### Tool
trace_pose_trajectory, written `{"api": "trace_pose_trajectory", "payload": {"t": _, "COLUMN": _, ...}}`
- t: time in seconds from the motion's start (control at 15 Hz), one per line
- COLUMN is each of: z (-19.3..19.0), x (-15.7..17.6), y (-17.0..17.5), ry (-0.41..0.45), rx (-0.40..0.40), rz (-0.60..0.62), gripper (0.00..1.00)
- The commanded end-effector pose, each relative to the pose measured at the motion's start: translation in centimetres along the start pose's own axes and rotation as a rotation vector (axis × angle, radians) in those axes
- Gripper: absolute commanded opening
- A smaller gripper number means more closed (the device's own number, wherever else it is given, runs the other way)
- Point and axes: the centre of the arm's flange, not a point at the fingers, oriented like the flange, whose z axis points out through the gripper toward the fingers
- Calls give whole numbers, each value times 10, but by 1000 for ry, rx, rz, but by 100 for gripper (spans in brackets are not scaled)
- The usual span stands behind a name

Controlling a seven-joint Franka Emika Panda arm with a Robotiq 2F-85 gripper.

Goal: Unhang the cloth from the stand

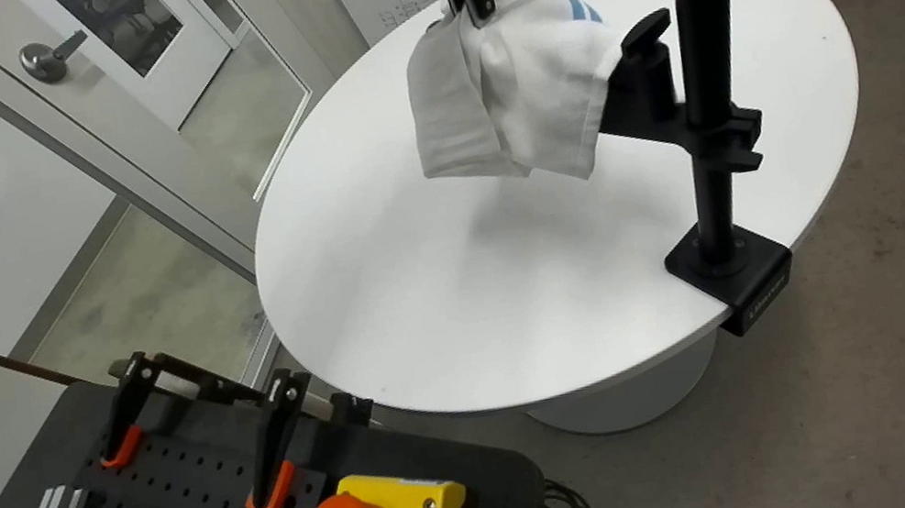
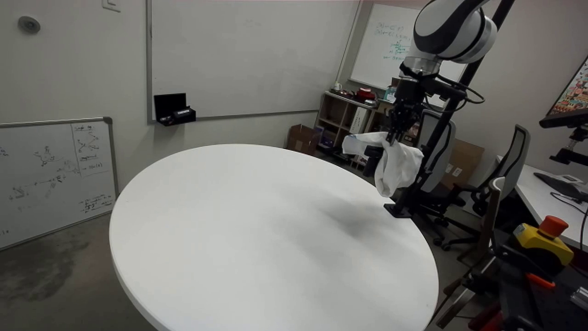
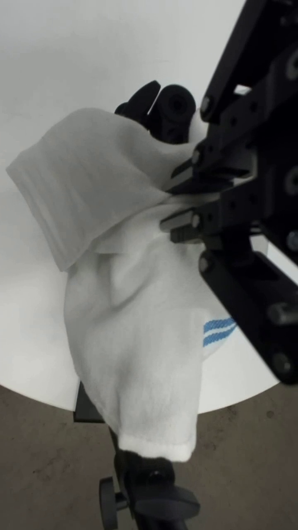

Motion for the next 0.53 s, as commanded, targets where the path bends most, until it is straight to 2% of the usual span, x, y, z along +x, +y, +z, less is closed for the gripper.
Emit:
{"api": "trace_pose_trajectory", "payload": {"t": 0.0, "z": -50, "x": -14, "y": -12, "ry": 22, "rx": 85, "rz": -2, "gripper": 4}}
{"api": "trace_pose_trajectory", "payload": {"t": 0.27, "z": -104, "x": -35, "y": -33, "ry": 51, "rx": 163, "rz": -86, "gripper": 4}}
{"api": "trace_pose_trajectory", "payload": {"t": 0.47, "z": -132, "x": -58, "y": -52, "ry": 19, "rx": 209, "rz": -169, "gripper": 4}}
